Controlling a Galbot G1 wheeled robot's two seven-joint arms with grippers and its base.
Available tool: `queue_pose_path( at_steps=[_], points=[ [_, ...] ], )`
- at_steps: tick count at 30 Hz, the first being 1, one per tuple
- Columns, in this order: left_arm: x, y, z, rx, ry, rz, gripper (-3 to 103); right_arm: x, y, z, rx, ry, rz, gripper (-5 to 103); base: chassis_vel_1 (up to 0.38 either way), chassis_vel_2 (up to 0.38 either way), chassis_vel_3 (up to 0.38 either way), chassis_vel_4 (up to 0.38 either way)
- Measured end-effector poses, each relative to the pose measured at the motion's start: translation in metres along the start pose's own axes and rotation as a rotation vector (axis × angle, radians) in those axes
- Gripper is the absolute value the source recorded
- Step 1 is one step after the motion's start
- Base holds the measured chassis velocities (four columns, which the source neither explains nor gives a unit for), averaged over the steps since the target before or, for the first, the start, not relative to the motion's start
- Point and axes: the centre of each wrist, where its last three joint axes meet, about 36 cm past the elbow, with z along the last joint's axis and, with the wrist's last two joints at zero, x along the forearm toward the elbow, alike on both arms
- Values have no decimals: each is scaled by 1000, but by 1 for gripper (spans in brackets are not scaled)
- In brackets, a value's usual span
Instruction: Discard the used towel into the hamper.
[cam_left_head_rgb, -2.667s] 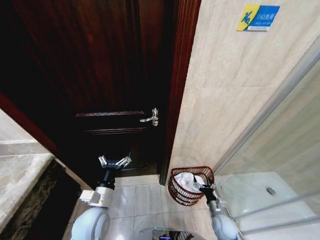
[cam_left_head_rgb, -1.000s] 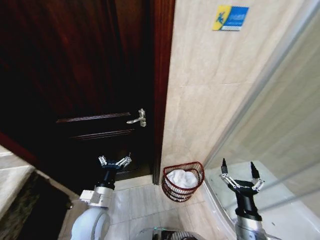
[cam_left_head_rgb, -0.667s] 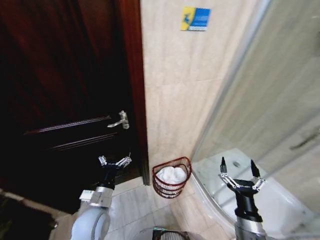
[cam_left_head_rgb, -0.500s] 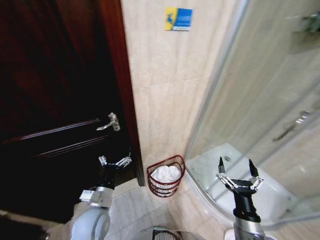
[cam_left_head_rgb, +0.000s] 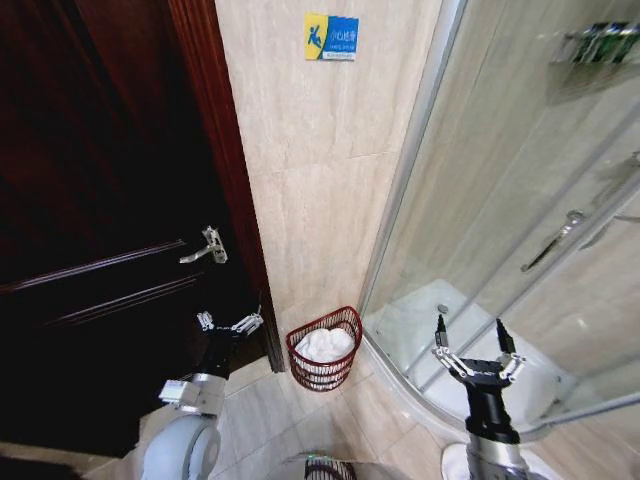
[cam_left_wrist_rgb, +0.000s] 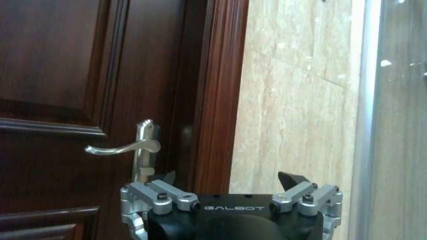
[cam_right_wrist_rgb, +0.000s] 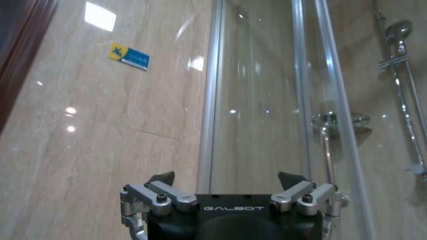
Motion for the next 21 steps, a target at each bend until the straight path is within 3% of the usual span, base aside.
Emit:
queue_pose_path(
  at_steps=[17, 21],
  points=[
    [0, 0, 0, 0, 1, 0, 100, 4, -5, 9, -2, -4, -1, 100, 237, -227, -223, 219],
    [0, 0, 0, 0, 1, 0, 100, 4, -5, 9, -2, -6, -4, 100, 52, -28, -87, 61]
  ],
)
